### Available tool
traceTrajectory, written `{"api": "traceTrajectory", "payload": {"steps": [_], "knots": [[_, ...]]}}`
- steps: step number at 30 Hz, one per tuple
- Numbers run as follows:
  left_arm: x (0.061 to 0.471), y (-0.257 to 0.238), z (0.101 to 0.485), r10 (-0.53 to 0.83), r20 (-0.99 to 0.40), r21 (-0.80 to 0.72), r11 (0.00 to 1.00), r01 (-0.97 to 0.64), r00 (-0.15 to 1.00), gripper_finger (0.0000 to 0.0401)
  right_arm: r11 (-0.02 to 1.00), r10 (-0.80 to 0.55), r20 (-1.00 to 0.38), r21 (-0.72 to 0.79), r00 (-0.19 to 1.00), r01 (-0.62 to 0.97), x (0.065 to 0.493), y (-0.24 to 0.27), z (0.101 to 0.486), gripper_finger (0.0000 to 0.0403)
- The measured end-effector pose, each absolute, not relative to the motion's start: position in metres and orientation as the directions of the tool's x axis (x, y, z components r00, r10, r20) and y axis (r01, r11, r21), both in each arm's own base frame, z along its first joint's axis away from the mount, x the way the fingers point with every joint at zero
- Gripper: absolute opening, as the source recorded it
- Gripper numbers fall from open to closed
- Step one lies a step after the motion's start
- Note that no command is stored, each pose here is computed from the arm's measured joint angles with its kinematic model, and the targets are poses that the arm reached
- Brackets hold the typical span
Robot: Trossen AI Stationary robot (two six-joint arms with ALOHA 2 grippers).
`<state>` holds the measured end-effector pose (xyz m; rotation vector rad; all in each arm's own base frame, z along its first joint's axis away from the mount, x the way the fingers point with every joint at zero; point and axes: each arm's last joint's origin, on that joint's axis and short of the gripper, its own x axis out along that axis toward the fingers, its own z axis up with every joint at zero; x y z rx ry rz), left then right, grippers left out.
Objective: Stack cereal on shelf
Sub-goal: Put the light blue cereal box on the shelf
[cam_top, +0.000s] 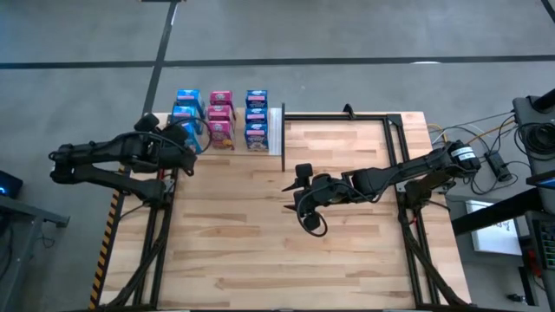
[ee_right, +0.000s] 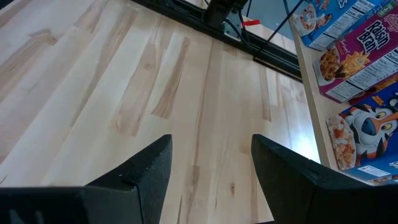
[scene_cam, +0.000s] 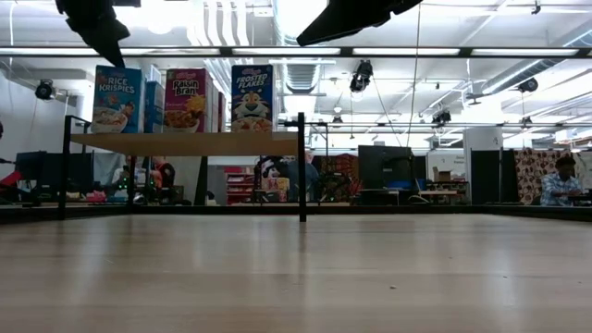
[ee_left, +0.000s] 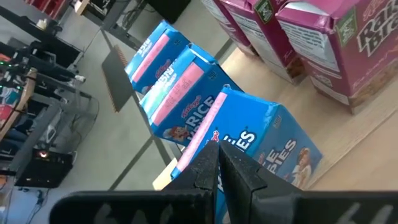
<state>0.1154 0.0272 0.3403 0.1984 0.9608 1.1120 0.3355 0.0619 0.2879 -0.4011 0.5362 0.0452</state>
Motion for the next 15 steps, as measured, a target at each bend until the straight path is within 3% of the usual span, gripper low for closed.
{"api": "traceTrajectory", "payload": {"steps": [15], "knots": [[0.119, 0.027, 0.360, 0.816, -0.547, 0.485, 0.492, -0.723, 0.188, 0.0000, 0.922, -0.062, -0.506, -0.360, 0.860, -0.146, 0.335, 0.062, 0.288, 0.0210]]}}
